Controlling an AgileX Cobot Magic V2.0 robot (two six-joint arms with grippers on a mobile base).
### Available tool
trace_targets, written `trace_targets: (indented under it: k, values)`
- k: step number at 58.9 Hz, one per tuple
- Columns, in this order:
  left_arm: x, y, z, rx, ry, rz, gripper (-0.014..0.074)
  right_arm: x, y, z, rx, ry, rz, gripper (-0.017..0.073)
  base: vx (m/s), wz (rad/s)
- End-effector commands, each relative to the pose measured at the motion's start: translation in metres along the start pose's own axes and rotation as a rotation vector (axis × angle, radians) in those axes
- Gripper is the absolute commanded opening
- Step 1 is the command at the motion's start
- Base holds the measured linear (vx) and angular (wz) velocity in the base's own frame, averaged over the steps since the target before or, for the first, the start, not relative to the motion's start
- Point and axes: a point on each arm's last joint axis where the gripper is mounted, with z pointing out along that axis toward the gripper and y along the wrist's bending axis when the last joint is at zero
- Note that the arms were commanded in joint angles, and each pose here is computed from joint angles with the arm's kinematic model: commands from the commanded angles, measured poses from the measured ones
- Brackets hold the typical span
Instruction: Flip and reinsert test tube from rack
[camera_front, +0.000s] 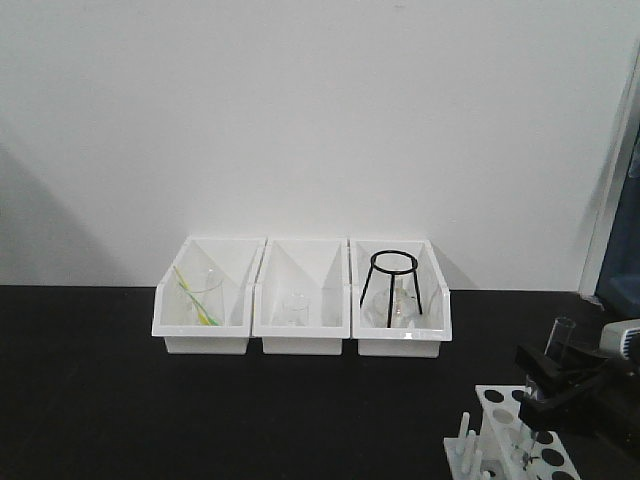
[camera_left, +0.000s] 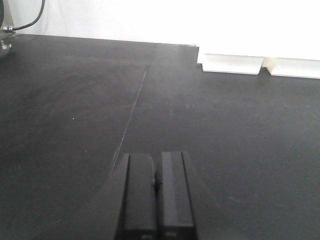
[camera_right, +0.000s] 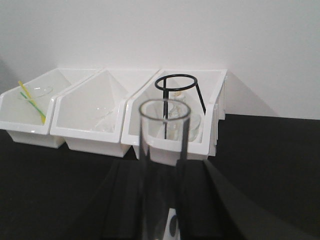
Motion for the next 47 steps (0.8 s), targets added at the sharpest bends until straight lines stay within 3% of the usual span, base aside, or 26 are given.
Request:
trace_targets:
  k: [1,12,26,47]
  values:
    - [-0.008,-0.002,-0.001,0.023,-0.097,-0.003,-0.0006,-0.016,0.005,0.001,-0.06,-0.1,-0.056,-0.0008,0.0,0.0]
    - [-0.008,-0.002,-0.001,0.023,-0.097,-0.003,-0.0006,0.002,0.006,0.011,-0.121,-0.061,-0.103,-0.0008,0.0,0.0]
    - [-0.008,-0.002,-0.001,0.023,-0.097,-0.003,-0.0006,0.025,0.005,0.025,-0.186,-0.061,-0.064,-0.0008,0.0,0.0]
    - [-0.008,-0.002,-0.001,0.023,-0.097,-0.003,-0.0006,0.036,0.003,0.029,-0.189,-0.026,-0.042,0.0033,0.0,0.0]
